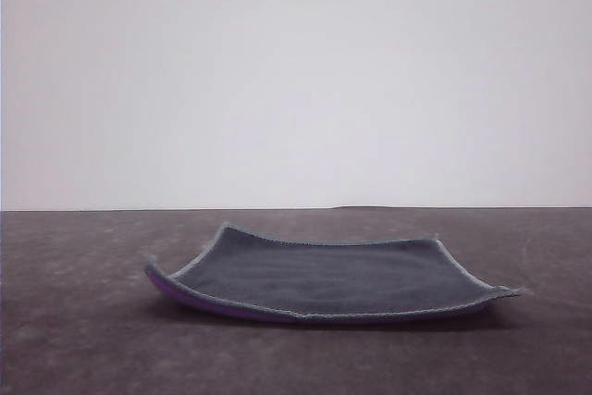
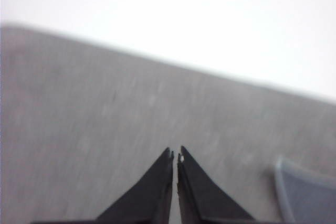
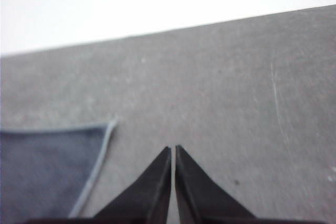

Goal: Fold clothes

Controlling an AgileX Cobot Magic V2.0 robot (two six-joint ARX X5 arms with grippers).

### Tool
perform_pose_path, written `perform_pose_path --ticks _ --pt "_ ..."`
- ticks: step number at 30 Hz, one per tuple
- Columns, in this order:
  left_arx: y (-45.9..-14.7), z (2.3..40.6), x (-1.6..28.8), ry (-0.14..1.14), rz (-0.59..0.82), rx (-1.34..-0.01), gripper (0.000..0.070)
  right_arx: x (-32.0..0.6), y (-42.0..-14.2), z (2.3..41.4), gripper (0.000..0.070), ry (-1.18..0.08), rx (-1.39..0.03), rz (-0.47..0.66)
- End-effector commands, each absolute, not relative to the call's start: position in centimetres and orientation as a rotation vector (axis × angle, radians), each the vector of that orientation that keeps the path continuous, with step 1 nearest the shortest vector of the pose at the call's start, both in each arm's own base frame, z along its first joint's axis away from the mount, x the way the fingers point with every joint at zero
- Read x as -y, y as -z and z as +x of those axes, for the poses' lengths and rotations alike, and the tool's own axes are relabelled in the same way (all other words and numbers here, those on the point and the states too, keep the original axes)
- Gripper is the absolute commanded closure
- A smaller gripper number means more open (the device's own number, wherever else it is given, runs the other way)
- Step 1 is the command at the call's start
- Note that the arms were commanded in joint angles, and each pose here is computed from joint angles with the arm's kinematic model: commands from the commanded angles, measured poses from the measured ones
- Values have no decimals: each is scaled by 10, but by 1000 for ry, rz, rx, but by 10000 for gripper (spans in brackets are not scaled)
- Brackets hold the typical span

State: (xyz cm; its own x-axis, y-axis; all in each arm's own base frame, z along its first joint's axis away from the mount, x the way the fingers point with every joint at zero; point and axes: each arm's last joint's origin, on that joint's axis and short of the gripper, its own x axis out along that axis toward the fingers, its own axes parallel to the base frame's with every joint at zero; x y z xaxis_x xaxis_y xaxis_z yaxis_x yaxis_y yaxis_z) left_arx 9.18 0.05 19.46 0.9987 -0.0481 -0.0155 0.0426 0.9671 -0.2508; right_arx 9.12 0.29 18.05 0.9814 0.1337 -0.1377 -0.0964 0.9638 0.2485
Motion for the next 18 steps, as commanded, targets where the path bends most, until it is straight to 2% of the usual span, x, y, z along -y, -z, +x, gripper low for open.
perform_pose_path --ticks 1,9,18 --pt "-211 91 0 54 -276 16 699 -3 -193 91 694 -117 -132 295" --pt "-257 113 -1 47 -277 -67 700 -3 -231 112 694 -126 -209 292" --pt "-294 191 4 220 -309 -296 700 -4 -282 175 694 -197 -333 221"
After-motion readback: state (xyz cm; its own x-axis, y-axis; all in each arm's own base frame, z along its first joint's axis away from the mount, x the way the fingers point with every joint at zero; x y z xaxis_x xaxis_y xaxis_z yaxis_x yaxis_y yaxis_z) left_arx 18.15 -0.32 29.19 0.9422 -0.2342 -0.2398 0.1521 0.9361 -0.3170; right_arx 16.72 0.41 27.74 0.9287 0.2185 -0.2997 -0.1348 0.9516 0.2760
